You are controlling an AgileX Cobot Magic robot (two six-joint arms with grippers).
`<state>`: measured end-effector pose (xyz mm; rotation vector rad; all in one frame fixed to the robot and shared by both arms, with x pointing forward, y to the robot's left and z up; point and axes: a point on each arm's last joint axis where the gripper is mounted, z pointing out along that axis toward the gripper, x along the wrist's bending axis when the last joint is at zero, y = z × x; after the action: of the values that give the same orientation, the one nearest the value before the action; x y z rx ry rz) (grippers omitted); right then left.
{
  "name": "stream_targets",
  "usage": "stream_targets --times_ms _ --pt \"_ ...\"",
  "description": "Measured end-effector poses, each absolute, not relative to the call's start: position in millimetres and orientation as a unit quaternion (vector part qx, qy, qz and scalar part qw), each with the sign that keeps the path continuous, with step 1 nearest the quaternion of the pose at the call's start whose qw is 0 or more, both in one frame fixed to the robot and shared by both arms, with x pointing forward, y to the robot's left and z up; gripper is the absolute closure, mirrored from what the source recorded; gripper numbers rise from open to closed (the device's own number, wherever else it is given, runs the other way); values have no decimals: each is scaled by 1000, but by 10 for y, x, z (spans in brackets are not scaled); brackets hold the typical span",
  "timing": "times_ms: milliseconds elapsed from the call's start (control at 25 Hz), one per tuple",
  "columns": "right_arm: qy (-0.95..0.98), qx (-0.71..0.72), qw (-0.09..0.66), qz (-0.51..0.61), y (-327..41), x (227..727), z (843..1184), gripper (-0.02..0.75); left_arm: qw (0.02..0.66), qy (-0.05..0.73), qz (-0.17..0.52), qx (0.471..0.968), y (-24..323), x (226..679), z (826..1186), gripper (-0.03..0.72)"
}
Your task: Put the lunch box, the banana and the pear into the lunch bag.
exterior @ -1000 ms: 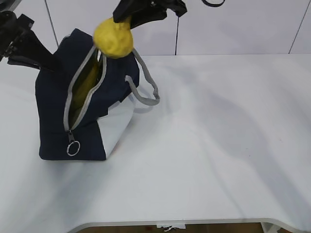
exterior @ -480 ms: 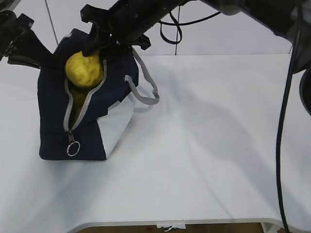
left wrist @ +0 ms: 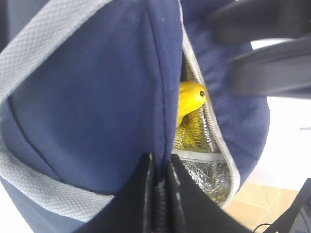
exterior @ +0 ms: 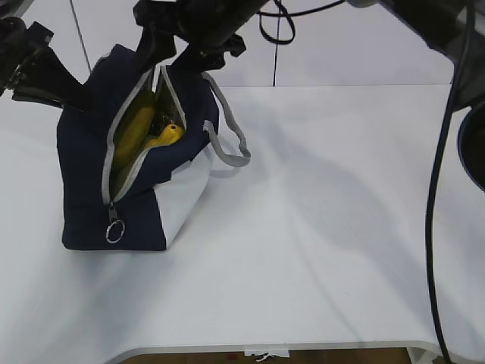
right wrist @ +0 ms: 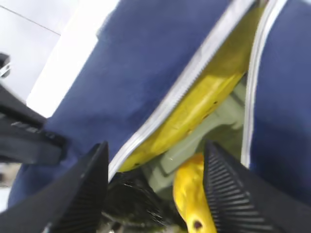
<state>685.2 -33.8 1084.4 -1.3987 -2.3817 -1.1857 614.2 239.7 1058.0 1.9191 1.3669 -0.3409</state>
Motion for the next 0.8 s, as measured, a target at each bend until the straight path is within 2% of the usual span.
stream_targets --times_ms 200,640,800 --pt "-783 -493 3 -379 -458 6867 11043 250 371 533 -133 749 2398 6142 10579 676" --pt "-790 -531 29 -305 -490 6877 10640 250 359 532 -126 756 2415 6137 10561 676" --pt "-790 -534 32 -299 -510 6840 10655 250 358 532 -125 757 2418 6137 10559 676"
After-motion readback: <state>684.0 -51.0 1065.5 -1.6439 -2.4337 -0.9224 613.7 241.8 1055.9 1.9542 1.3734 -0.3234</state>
